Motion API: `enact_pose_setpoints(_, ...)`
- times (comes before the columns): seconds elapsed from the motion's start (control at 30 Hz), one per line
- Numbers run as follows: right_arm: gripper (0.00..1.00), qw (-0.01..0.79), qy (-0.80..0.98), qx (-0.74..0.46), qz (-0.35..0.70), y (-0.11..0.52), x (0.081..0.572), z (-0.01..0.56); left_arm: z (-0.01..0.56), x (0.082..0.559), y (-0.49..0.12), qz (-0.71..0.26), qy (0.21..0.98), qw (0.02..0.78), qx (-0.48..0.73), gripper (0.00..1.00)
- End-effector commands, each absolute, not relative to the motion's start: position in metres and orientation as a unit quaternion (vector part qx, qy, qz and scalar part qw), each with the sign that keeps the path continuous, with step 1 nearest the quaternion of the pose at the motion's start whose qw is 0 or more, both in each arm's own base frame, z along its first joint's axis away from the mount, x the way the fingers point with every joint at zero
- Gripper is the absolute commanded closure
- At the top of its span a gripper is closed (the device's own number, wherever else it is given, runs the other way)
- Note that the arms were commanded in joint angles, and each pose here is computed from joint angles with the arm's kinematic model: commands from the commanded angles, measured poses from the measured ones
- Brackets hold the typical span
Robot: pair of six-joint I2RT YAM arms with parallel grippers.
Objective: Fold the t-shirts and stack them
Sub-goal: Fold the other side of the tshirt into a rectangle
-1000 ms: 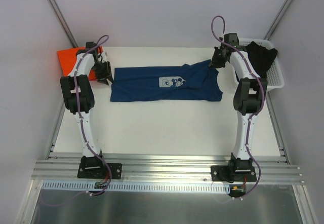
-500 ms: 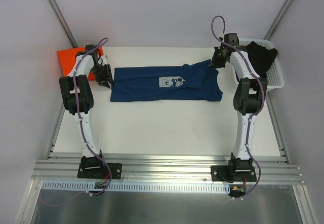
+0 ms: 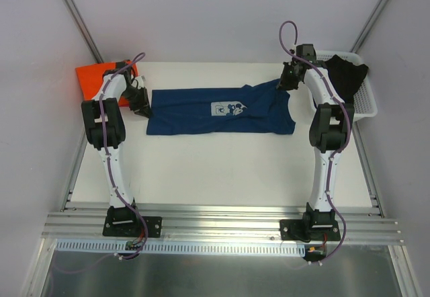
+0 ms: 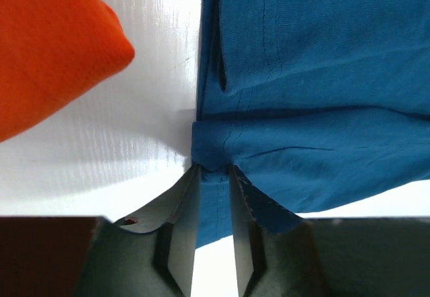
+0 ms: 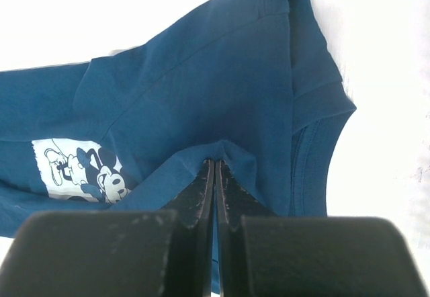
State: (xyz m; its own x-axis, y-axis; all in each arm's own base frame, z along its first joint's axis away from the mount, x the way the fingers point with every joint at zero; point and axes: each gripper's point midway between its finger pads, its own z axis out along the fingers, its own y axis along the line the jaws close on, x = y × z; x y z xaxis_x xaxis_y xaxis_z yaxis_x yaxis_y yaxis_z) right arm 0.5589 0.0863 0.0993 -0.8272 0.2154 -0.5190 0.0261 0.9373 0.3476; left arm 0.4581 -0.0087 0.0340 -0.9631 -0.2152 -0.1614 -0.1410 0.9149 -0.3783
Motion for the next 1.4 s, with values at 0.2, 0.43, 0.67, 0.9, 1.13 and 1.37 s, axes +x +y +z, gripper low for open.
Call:
enact_pose_setpoints(0.2, 0.99, 0.325, 0.93, 0.05, 0.164, 0.089, 0.566, 0.131, 0.059, 0.466, -0.014, -0.194, 0.969, 0.124, -0.086, 1.0)
enact_pose_setpoints(0.43, 0.99, 0.329, 0.929, 0.052, 0.162, 0.087, 0.566, 0.135, 0.086, 0.472, -0.015, -0.196, 0.965, 0.156, -0.077, 1.0)
enact_pose_setpoints(0.67, 0.99, 0.33, 0.929, 0.053, 0.159, 0.086, 0.568, 0.135, 0.093, 0.476, -0.015, -0.196, 0.963, 0.166, -0.074, 1.0)
enact_pose_setpoints(0.9, 1.0, 0.337, 0.928, 0.053, 0.151, 0.081, 0.569, 0.139, 0.103, 0.483, -0.016, -0.195, 0.961, 0.183, -0.068, 1.0)
enact_pose_setpoints(1.13, 0.99, 0.338, 0.929, 0.052, 0.141, 0.079, 0.572, 0.135, 0.096, 0.491, -0.017, -0.179, 0.964, 0.184, -0.066, 1.0)
enact_pose_setpoints(1.37, 0.99, 0.341, 0.929, 0.048, 0.134, 0.077, 0.577, 0.132, 0.082, 0.496, -0.012, -0.157, 0.969, 0.179, -0.071, 1.0)
